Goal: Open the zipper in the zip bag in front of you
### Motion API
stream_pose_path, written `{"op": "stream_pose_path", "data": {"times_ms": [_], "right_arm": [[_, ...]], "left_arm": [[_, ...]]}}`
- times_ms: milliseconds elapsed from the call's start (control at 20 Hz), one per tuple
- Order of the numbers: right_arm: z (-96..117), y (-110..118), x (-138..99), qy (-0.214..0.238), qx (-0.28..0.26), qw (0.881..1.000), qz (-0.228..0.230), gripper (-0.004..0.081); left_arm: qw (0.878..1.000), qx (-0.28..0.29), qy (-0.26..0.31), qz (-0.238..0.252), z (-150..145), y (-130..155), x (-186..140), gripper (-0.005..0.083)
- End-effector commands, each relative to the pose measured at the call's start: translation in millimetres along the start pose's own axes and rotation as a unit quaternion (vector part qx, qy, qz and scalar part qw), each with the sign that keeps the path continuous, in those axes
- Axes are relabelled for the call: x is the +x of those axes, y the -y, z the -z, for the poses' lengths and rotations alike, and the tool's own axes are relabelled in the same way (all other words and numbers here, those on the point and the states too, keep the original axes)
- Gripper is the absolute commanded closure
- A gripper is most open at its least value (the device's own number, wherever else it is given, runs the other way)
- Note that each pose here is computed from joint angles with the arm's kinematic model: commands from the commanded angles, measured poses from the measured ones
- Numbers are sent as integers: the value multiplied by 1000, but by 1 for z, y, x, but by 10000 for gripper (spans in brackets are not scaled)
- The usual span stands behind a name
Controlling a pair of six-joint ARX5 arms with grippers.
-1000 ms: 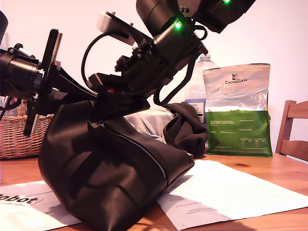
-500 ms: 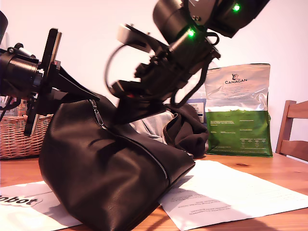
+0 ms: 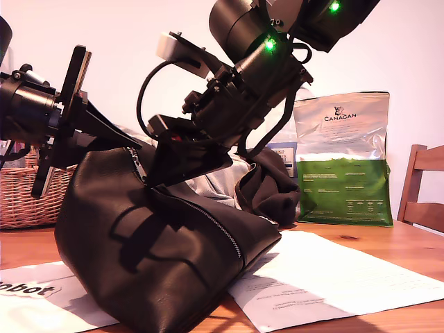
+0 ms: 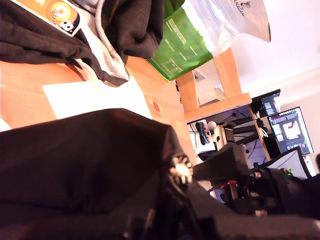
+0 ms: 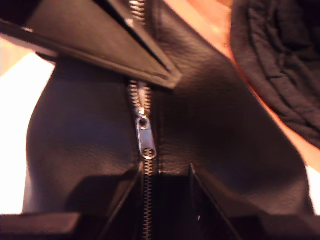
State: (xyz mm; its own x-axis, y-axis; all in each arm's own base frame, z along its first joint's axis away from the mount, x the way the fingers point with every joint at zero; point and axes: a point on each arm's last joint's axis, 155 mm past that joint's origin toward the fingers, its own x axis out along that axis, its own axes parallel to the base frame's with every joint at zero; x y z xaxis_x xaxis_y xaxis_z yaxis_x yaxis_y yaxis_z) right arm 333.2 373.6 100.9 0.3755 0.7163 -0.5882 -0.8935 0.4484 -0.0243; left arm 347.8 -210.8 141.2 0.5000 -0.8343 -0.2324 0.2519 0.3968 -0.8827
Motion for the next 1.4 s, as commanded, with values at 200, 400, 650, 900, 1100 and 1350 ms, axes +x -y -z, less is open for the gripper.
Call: {"op": "stream_pose_path", "data": {"times_ms": [200,400,650,900,1100,1350], "right_arm": [[-25,-10,-4,32,-10,999,-7,504],[-30,-9,-5,36,-10,999,-6,505],[-36,-7,-5,47,-13,999,-3,506],[-36,-8,-5,47,-13,999,-4,551],[-33,-9,-5,41,-11,999,-6,579],[-31,-10,-4,36,-11,999,-8,639]], "left_arm": [[1000,6,0,0,1,0,0,797],[1000,6,-2,1,1,1,0,797],[1000,6,-5,4,2,2,0,797],[1000,6,-5,4,2,2,0,797],[1000,6,-4,4,2,2,0,797],[1000,6,-4,4,2,2,0,797]]}}
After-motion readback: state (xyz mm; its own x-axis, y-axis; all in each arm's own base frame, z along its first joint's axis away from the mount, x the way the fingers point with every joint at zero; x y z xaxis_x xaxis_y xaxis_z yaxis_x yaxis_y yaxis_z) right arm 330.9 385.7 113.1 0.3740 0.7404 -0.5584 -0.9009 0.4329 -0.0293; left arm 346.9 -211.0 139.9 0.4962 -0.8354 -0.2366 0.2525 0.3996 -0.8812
